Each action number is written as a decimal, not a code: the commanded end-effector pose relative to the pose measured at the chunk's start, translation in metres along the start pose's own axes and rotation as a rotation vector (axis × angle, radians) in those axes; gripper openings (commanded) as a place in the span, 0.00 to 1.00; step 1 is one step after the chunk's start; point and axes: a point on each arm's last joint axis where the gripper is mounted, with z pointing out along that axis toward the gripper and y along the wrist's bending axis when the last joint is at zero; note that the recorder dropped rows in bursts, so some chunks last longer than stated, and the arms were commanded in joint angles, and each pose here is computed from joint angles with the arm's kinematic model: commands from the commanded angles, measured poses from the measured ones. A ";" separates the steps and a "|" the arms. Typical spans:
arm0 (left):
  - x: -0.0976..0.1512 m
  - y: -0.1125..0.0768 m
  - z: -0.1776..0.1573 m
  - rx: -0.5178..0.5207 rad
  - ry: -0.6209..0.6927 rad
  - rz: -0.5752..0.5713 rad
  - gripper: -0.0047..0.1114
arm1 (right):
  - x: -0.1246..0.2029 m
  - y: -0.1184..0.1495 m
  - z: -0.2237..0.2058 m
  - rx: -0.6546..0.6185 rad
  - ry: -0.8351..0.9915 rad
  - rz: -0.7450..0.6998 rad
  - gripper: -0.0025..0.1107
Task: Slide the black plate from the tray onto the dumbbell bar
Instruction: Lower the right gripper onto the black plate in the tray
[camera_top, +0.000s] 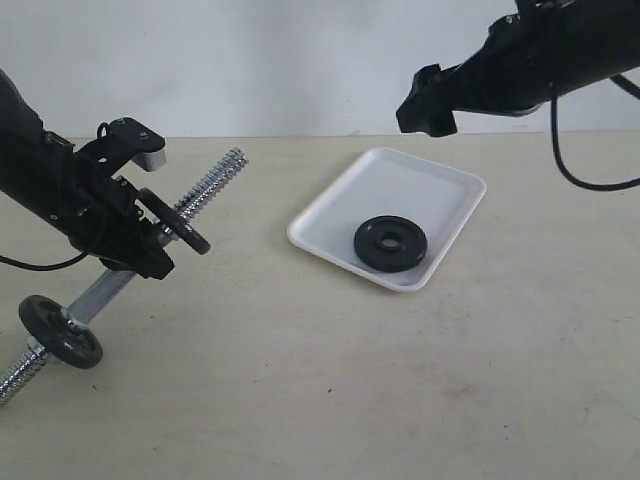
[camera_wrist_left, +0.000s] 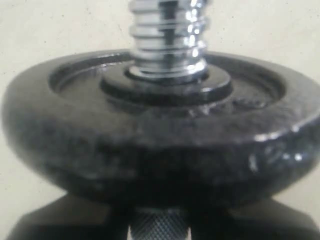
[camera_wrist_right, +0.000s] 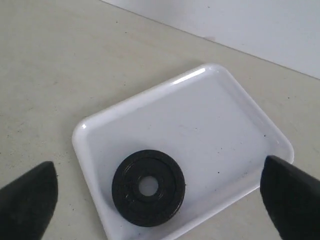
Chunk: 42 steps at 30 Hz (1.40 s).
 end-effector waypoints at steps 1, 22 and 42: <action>-0.020 -0.002 -0.025 -0.044 -0.132 -0.039 0.08 | 0.002 0.000 0.018 -0.002 0.015 0.016 0.95; -0.019 -0.004 -0.025 -0.025 -0.120 -0.040 0.08 | 0.010 0.026 0.149 0.083 0.674 -0.024 0.95; -0.018 -0.005 -0.025 -0.010 -0.110 -0.042 0.08 | 0.026 0.026 0.180 0.143 0.640 -0.118 0.95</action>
